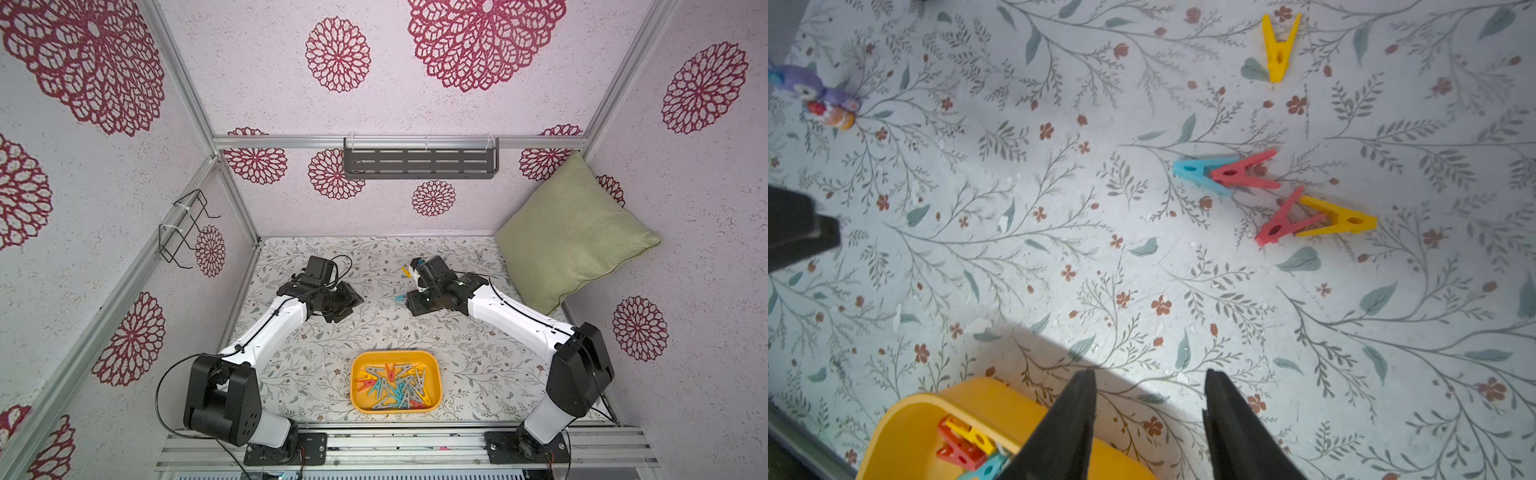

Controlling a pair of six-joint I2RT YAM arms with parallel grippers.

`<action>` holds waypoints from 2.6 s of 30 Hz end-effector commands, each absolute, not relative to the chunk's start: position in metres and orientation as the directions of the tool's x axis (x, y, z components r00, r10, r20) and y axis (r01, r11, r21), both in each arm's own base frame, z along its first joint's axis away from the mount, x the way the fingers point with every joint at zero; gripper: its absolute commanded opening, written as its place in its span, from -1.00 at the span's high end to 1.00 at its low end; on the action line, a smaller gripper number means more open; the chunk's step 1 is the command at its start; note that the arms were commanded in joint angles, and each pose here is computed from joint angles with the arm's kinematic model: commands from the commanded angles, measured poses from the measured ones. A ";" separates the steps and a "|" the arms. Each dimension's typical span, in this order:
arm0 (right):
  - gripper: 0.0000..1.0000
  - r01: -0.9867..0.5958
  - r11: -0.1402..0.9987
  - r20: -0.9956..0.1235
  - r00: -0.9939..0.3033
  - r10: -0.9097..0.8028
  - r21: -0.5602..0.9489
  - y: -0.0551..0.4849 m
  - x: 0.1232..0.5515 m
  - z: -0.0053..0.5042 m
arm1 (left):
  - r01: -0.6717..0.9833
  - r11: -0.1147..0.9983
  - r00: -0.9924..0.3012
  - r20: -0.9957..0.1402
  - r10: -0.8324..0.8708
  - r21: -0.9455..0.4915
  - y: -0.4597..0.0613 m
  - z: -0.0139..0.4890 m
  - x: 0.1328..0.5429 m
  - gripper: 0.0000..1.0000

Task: Put the clothespins into the storage box
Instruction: Pick up the clothespin from the center of the board.

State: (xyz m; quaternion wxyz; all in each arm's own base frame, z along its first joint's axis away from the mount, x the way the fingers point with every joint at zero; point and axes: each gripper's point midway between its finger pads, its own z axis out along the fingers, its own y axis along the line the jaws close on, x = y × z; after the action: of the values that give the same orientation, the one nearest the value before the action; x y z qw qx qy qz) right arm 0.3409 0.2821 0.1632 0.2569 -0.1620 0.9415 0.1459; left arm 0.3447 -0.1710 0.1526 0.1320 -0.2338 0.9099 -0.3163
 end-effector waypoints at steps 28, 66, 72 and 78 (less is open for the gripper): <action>0.25 -0.156 0.973 -0.527 -0.849 -0.044 0.171 0.276 0.529 0.096 | -0.363 0.625 -0.848 -0.034 -0.530 -0.691 -0.159 0.156 0.389 -0.05; 0.63 -0.094 0.966 -0.526 -0.849 0.049 0.241 0.284 0.589 0.024 | -0.421 0.624 -0.845 0.035 -0.534 -0.658 -0.142 0.142 0.406 -0.03; 0.91 -0.104 0.956 -0.501 -0.864 0.050 0.275 0.290 0.584 0.021 | -0.414 0.634 -0.838 0.003 -0.545 -0.653 -0.138 0.149 0.404 -0.03; 1.00 -0.131 0.935 -0.499 -0.865 0.055 0.330 0.299 0.579 0.046 | -0.416 0.628 -0.821 -0.025 -0.570 -0.658 -0.133 0.152 0.396 -0.03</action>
State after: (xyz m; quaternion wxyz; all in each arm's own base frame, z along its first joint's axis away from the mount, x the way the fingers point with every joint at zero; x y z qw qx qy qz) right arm 0.5876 0.2953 0.0358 0.2780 -0.0187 0.9471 0.1589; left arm 0.3974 -0.1386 0.1399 0.0903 -0.2748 0.8985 -0.3303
